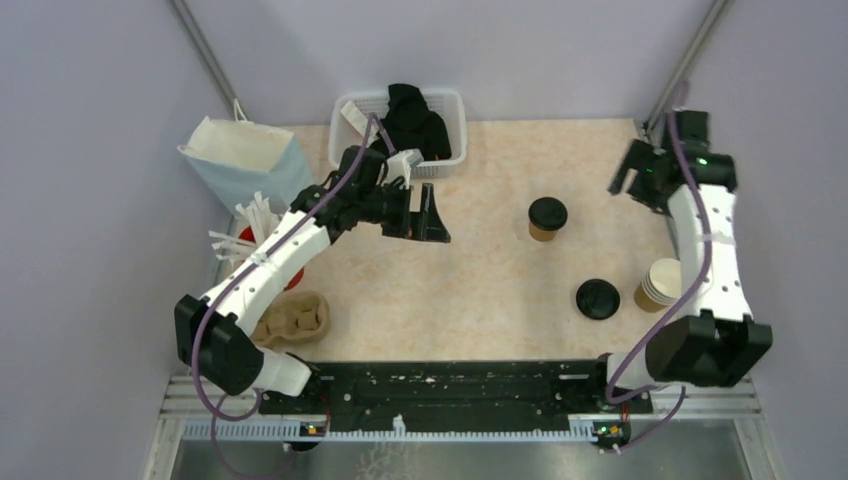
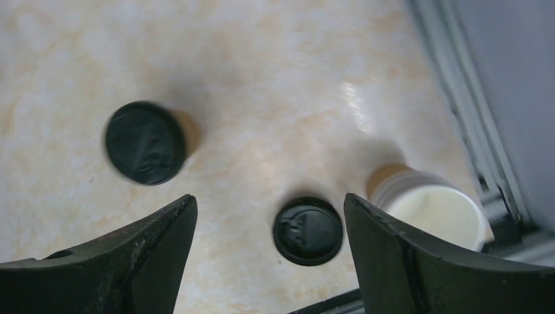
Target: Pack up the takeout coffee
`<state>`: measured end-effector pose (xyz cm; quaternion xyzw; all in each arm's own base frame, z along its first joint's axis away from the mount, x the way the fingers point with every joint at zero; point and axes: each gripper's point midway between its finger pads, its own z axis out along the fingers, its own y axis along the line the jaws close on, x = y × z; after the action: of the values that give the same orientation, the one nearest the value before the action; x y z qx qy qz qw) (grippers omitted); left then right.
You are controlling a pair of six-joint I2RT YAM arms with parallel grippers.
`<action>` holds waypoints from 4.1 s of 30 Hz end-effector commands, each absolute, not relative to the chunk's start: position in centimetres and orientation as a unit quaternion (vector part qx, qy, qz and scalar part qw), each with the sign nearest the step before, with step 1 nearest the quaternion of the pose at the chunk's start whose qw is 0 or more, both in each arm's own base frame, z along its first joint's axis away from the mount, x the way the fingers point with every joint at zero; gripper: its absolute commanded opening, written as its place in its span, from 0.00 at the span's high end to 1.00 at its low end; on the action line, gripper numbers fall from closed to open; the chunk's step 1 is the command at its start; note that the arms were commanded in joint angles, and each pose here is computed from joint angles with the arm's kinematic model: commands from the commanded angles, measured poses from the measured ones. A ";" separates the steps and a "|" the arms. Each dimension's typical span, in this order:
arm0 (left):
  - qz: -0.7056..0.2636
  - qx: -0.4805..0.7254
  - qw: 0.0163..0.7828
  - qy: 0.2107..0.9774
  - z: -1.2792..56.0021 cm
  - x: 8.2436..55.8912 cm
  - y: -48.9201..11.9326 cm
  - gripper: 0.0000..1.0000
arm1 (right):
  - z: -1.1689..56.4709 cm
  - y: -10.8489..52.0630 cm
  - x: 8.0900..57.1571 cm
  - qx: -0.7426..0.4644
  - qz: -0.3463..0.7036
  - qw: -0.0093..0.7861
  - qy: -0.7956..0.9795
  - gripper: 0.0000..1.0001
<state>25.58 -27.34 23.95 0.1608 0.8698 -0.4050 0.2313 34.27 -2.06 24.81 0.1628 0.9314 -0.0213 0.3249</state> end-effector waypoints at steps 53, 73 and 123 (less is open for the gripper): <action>-0.318 0.348 0.284 0.835 22.7 22.4 -29.5 0.02 | 17.5 -12.2 22.4 0.387 -0.088 0.219 0.891 1.00; -0.318 0.354 0.280 0.834 22.6 22.3 -30.0 0.02 | 17.9 -11.2 22.8 0.298 -0.185 0.185 0.918 1.00; -0.297 0.294 0.324 0.849 26.5 25.5 -30.4 0.02 | 30.6 2.5 28.9 0.048 -0.109 0.336 0.934 1.00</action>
<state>24.31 -30.36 23.01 0.3268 0.8550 -0.2881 0.2814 27.64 -5.02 32.39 0.1992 0.9012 -0.1579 0.3509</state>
